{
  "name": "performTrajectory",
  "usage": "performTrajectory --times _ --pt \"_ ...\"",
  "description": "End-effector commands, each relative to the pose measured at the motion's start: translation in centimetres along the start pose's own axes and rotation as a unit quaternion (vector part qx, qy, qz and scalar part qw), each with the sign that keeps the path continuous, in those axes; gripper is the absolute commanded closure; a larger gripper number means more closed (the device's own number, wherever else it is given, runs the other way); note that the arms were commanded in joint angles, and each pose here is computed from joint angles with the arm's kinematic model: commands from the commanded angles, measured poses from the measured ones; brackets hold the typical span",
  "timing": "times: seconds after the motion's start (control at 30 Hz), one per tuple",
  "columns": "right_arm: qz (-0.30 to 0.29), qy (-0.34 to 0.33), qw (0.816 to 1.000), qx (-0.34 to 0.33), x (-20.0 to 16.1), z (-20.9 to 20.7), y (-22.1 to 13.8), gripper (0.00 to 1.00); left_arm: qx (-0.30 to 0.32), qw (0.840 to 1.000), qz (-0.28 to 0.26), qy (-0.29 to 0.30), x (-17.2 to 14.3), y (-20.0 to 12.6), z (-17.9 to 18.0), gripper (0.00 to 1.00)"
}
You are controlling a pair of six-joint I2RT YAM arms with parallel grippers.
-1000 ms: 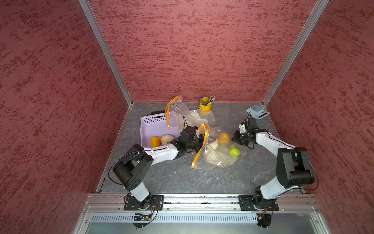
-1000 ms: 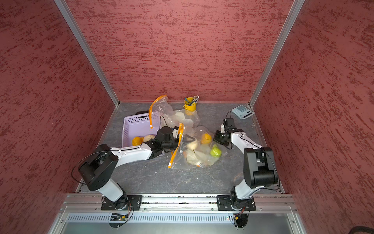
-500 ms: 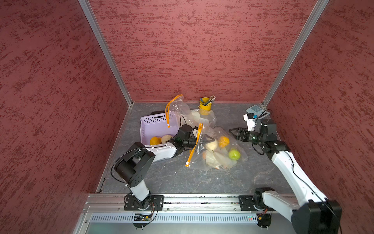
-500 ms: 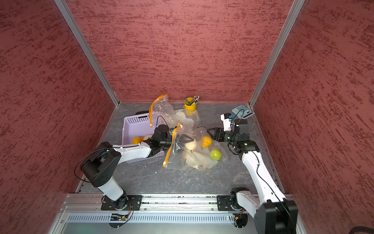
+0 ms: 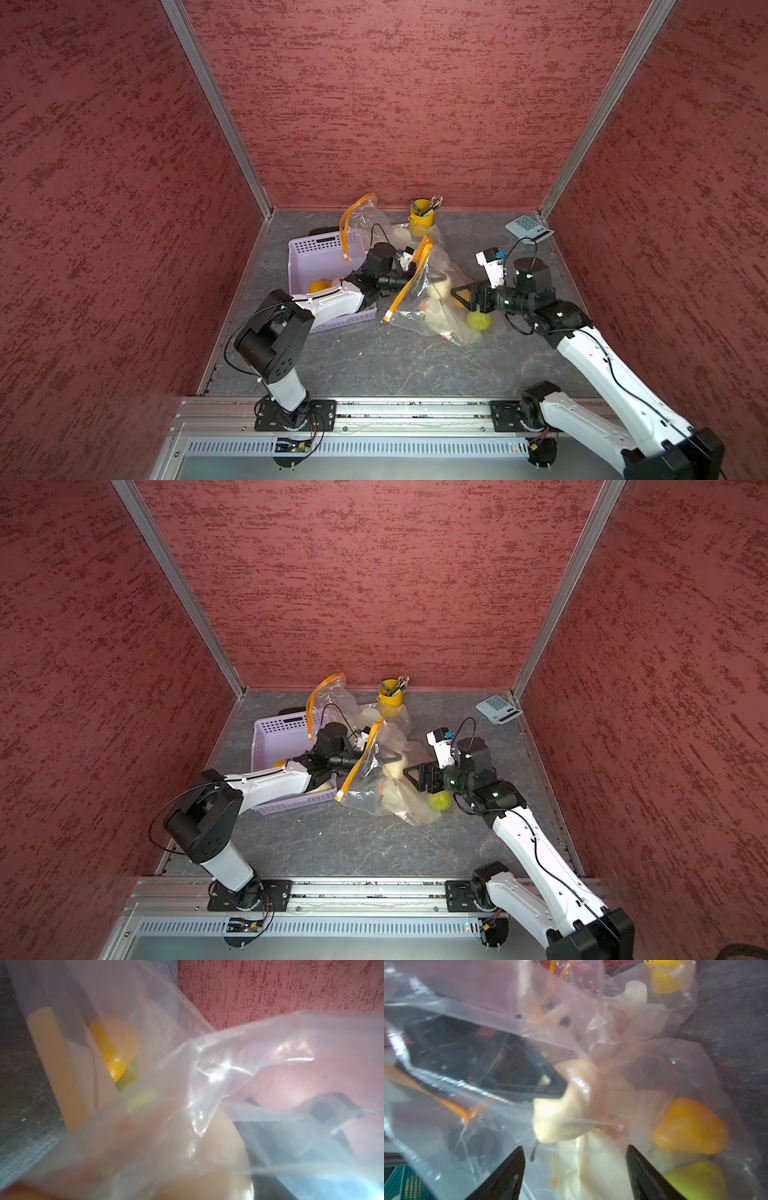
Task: Open the zip-top bag and take out the pear
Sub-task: Pick up the pear from the zipper food storage bag.
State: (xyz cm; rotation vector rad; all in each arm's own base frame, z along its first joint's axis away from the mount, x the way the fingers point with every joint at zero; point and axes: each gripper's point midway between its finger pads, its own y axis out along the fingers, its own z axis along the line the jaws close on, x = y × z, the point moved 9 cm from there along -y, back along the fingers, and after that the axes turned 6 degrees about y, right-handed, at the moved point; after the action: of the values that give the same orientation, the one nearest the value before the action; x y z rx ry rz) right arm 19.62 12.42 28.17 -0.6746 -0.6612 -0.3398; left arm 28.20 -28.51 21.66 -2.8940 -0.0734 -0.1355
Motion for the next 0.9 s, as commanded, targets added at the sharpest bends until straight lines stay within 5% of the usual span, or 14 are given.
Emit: performTrajectory --times 0.0,0.3,0.43,0.5,0.63,0.87 --pt "-0.047 -0.057 0.994 0.076 1.0 4.4 -2.4 0.23 0.005 1.000 -0.002 0.014 0.5 0.1 -0.1 0.38" --pt "0.027 -0.094 0.995 0.004 -0.5 7.5 1.0 0.20 0.003 1.000 0.002 0.018 0.6 0.8 -0.3 0.38" --pt "0.036 -0.117 0.989 -0.083 0.2 7.9 2.4 0.23 0.005 1.000 0.000 0.016 0.5 0.7 -0.3 0.39" --pt "0.023 -0.124 0.983 -0.136 0.5 7.6 2.3 0.35 0.006 1.000 0.001 0.021 0.3 0.5 -0.7 0.38" --pt "0.000 -0.124 0.980 -0.156 0.5 7.3 2.0 1.00 0.003 1.000 -0.004 0.027 0.4 -0.4 -1.5 0.39" --pt "0.013 -0.108 0.970 -0.220 -0.8 5.3 1.1 1.00 -0.026 0.999 -0.017 0.044 1.0 -3.5 -4.0 0.38"
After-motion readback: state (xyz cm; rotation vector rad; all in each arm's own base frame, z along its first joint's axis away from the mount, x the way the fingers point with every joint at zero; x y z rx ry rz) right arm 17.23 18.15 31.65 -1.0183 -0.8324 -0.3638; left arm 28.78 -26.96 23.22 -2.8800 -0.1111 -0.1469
